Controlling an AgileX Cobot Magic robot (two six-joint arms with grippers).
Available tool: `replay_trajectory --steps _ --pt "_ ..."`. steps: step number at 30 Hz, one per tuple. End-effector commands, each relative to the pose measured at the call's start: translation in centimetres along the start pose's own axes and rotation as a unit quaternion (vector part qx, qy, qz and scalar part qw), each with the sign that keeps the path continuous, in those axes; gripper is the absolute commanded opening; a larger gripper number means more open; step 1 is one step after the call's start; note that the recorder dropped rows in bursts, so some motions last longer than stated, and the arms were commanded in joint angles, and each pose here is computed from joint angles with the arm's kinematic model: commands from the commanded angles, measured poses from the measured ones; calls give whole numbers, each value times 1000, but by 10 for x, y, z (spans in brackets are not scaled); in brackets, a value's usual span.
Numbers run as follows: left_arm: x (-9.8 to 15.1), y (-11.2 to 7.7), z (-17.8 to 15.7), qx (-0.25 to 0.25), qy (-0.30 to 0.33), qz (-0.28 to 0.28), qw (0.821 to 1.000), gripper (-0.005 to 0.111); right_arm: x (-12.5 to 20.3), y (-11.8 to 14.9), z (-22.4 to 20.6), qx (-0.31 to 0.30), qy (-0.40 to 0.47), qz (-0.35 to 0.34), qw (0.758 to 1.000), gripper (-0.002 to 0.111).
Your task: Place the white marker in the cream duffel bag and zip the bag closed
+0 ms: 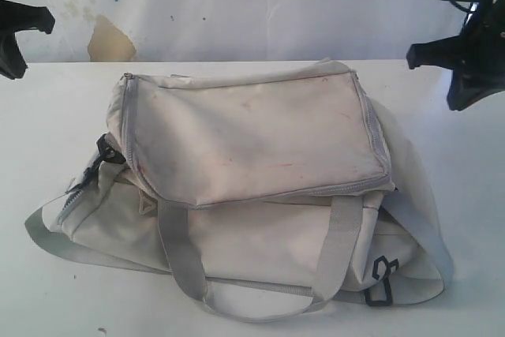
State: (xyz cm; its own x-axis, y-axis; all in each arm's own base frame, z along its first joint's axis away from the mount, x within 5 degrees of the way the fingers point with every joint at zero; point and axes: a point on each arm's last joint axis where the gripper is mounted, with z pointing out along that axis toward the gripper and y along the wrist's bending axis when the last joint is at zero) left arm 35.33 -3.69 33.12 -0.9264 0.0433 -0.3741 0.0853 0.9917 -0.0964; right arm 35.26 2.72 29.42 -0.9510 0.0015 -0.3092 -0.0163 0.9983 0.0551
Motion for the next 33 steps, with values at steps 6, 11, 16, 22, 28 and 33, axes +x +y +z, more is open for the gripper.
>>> replay_trajectory --steps 6,11,16,22,28,33 --pt "4 30 -9 -20 2 -48 999 0 -2 -26 -5 32 -17 4 999 0" --pt "4 30 -14 -27 -10 -37 999 0 -1 -26 -6 32 -9 -24 999 0" --pt "10 29 -42 -42 -44 -28 998 0 3 -25 -26 34 -35 -28 998 0" --pt "27 23 -92 -46 -106 -22 993 0 17 -22 -76 35 -100 -33 994 0" --pt "59 17 -156 -65 -192 -11 979 0 44 -19 -137 37 -185 -40 981 0" --pt "96 10 -200 -70 -256 -6 964 0 72 -16 -180 39 -248 -41 967 0"
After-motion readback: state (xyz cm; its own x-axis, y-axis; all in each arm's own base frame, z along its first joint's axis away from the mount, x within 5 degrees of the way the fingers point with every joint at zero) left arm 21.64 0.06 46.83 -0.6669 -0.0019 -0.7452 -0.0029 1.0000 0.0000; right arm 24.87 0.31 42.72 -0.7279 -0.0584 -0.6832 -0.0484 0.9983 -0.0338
